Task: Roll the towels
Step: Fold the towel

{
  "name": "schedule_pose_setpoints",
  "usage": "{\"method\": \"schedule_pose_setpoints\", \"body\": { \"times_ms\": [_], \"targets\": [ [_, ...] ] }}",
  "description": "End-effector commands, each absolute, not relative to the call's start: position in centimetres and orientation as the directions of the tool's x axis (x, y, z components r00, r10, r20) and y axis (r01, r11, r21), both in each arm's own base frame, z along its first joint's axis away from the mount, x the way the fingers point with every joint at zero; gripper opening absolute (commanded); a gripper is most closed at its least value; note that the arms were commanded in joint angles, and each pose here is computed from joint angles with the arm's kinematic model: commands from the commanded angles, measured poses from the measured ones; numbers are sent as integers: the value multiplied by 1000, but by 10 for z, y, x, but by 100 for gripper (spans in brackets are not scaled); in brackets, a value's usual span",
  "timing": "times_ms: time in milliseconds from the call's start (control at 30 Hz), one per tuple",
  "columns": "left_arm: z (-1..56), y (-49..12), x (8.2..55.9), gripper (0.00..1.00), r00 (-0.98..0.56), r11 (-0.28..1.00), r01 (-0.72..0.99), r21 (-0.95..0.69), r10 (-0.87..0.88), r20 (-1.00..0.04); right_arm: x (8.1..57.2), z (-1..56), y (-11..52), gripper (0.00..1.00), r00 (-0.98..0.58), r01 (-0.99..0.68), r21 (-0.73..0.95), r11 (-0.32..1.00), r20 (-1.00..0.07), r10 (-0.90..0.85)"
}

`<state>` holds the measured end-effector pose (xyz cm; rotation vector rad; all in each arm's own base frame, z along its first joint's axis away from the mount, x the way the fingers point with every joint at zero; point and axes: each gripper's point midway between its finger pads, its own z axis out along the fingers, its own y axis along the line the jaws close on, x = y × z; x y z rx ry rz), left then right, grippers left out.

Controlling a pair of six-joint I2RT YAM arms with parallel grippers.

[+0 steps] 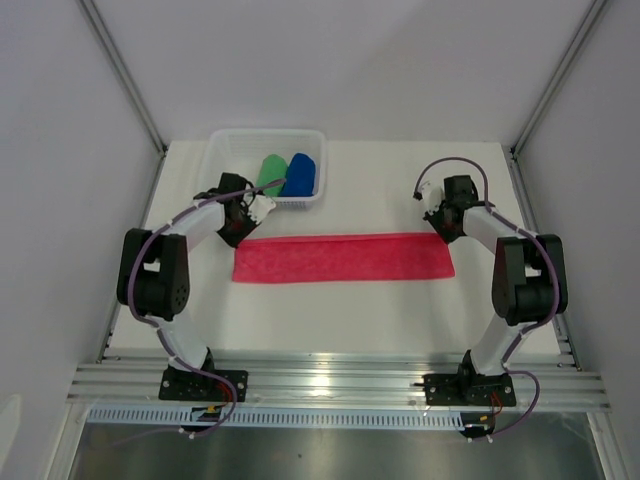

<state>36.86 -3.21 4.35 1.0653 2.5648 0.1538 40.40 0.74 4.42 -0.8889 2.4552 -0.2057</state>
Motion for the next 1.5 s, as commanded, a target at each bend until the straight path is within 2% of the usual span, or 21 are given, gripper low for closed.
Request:
{"method": "schedule_pose_setpoints", "body": {
  "times_ms": [0, 100, 133, 200, 267, 400, 500, 600, 733, 767, 867, 933, 1067, 1333, 1467],
  "targets": [
    [56, -26, 391, 18, -669, 740, 613, 277, 673, -317, 425, 55, 4, 14, -663, -496, -329, 804, -455, -595],
    [58, -25, 399, 28, -687, 764, 575, 293, 645, -335, 433, 58, 1, 30, -681, -447, -339, 828, -472, -560],
    [59, -25, 402, 33, -690, 770, 565, 296, 637, -344, 434, 58, -2, 32, -691, -431, -345, 834, -469, -551],
    [63, -24, 406, 36, -705, 790, 534, 302, 613, -357, 442, 67, -1, 36, -690, -400, -347, 848, -495, -528],
    [69, -23, 410, 43, -717, 806, 506, 307, 591, -370, 448, 75, 1, 40, -691, -368, -324, 871, -531, -490],
    [83, -23, 407, 47, -740, 835, 466, 294, 549, -389, 456, 98, -1, 41, -695, -288, -275, 917, -599, -398],
    [92, -27, 401, 44, -740, 840, 475, 263, 542, -398, 450, 105, -2, 41, -704, -256, -206, 944, -630, -328],
    [97, -65, 381, 39, -661, 775, 624, 104, 594, -460, 437, 107, 17, 33, -686, -300, -128, 945, -660, -307],
    [68, -100, 339, 31, -582, 629, 776, 34, 736, -346, 422, 103, 55, 17, -667, -340, 55, 939, -717, -200],
    [56, -99, 336, 30, -591, 629, 777, 30, 744, -312, 419, 99, 63, 11, -676, -335, 110, 936, -721, -157],
    [41, -97, 343, 30, -633, 668, 744, 32, 719, -287, 414, 88, 85, 7, -693, -363, 163, 917, -706, -148],
    [42, -92, 353, 34, -649, 690, 721, 61, 704, -288, 408, 77, 100, 7, -713, -391, 181, 902, -680, -173],
    [41, -89, 368, 35, -660, 707, 700, 102, 695, -287, 406, 65, 120, 6, -730, -413, 216, 885, -660, -180],
    [17, -67, 375, 34, -699, 721, 672, 169, 693, -179, 411, 47, 146, 6, -774, -417, 245, 875, -601, -200],
    [21, -63, 386, 38, -716, 741, 638, 211, 671, -193, 420, 41, 153, 6, -785, -397, 256, 881, -592, -182]
  ]
}}
